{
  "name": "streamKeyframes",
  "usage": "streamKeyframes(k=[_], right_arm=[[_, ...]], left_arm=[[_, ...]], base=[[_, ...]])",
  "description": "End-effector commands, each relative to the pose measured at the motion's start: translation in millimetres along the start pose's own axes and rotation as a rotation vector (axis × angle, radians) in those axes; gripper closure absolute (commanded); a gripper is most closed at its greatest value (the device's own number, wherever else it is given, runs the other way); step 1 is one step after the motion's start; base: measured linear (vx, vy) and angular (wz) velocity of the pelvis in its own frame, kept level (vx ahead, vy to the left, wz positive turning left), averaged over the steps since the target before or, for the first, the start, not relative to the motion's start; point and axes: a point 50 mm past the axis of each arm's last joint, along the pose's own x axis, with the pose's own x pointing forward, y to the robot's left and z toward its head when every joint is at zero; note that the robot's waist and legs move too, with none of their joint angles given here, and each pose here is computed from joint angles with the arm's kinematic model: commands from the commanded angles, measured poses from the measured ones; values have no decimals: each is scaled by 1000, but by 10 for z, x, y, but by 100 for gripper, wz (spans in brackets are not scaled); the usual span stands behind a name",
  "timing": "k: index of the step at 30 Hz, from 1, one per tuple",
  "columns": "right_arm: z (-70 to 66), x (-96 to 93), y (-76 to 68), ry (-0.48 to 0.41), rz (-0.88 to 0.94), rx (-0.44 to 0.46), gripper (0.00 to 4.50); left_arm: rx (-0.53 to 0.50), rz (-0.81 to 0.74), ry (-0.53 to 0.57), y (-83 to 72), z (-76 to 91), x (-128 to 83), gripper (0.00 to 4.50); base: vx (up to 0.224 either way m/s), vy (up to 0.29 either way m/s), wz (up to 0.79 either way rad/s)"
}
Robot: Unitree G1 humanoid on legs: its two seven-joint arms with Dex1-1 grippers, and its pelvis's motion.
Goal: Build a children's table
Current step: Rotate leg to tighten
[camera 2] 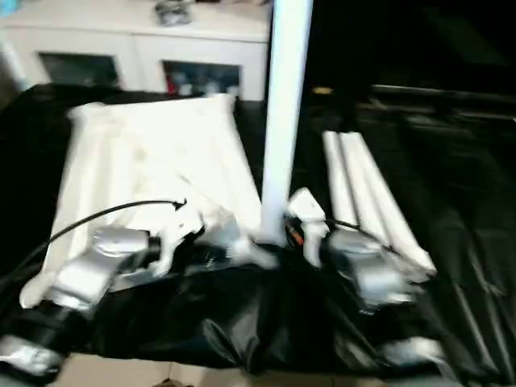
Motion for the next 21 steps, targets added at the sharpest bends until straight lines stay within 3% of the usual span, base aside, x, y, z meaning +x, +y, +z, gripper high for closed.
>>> streamKeyframes(k=[1, 7, 8, 12, 17, 21], right_arm=[[-133, 193, 158, 61, -17, 16, 177], [-70, 472, 243, 12, -194, 108, 177], [-67, 481, 251, 9, -194, 107, 143], [-46, 515, 285, -21, -168, 134, 106], [-35, 470, 251, -23, -128, 78, 57], [-10, 329, 230, -31, 29, 9, 57]], left_arm=[[41, 26, -127, -38, 302, 137, 450], [-15, 185, -169, -73, 441, 307, 450], [-17, 188, -171, -78, 444, 314, 450], [-12, 173, -176, -124, 448, 334, 450], [1, 124, -166, -142, 406, 287, 450], [12, 53, -135, -153, 340, 209, 450]], base=[[0, 0, 0], [0, 0, 0], [0, 0, 0], [0, 0, 0], [0, 0, 0], [0, 0, 0]])
